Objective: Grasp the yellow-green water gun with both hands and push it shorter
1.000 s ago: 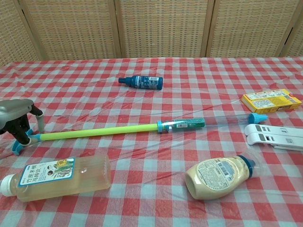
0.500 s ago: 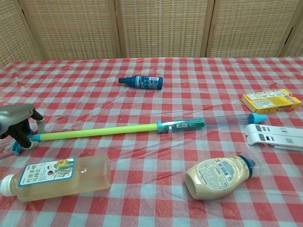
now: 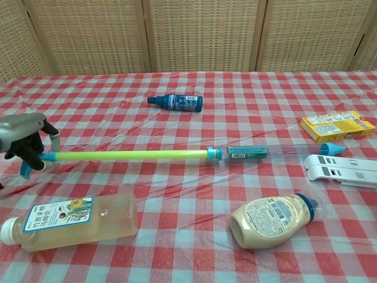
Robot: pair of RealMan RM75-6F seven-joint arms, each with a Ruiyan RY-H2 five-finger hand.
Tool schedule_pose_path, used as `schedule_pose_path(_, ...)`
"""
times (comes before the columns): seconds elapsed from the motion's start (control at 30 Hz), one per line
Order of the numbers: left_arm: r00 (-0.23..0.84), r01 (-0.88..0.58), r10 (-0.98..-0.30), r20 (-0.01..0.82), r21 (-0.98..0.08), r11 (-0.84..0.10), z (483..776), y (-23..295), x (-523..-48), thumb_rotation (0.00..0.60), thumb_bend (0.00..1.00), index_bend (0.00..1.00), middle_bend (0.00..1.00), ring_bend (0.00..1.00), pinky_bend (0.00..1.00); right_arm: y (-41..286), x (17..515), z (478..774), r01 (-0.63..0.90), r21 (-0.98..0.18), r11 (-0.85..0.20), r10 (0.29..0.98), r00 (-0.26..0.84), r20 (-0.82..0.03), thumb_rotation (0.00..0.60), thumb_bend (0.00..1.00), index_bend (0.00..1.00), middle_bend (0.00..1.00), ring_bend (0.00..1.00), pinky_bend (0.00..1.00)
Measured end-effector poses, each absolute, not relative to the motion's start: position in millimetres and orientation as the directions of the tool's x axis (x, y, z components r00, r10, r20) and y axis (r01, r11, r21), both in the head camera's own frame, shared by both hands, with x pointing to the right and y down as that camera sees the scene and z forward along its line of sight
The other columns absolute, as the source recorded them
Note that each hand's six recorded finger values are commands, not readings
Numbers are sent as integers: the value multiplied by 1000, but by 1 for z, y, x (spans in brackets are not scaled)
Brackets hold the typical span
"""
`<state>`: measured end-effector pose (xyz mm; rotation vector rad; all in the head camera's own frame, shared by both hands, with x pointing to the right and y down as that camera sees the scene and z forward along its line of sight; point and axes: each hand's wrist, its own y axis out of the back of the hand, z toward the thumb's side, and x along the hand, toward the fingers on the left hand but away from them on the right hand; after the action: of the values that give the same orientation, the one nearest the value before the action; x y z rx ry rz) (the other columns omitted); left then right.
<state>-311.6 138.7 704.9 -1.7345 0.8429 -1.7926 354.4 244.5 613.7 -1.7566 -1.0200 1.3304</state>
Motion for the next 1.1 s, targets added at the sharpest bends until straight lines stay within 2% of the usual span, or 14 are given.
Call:
schedule_pose_path(0.2,-50,-100,-783,621,-783,-614,668,113,-304,600,644,815,944,886,765,240,352,611,194,-880,-434,899,166,-406,600,169,0,0,0,0)
schedule_pose_path(0.43,-69,-114,-807,587,-808,-578,649,86,-301,600,657,829,944,886,765,213,338,599,220,-893,-392,917,172,-360,600,169,7,0,0,0)
schedule_pose_path(0.6,-59,-127,-815,577,-814,-567,642,69,-290,600,658,832,944,886,765,180,322,587,235,-907,-351,934,158,-320,600,169,105,5,0,0)
schedule_pose_path(0.67,-49,-130,-821,569,-819,-560,639,63,-285,600,657,834,944,886,765,170,317,585,227,-912,-341,937,153,-312,600,169,135,39,11,0)
schedule_pose_path(0.73,-37,-135,-828,560,-824,-551,637,57,-279,600,657,836,944,886,765,160,310,582,215,-921,-325,943,153,-297,600,170,172,106,65,21)
schedule_pose_path(0.83,-24,-141,-834,551,-828,-543,633,51,-270,600,658,835,944,886,765,144,301,582,206,-930,-305,950,134,-282,600,175,203,249,230,78)
schedule_pose_path(0.9,-21,-138,-835,549,-829,-542,632,48,-267,600,658,836,944,886,765,135,298,583,197,-933,-300,953,116,-281,600,180,212,391,404,115)
schedule_pose_path(1.0,-18,-136,-840,542,-834,-535,628,45,-262,600,658,836,944,886,765,123,295,586,178,-939,-295,955,83,-284,600,186,239,565,586,185)
schedule_pose_path(1.1,-22,-134,-845,534,-839,-527,623,41,-261,600,658,836,944,886,765,113,296,590,168,-941,-295,956,48,-291,600,192,263,688,708,248)
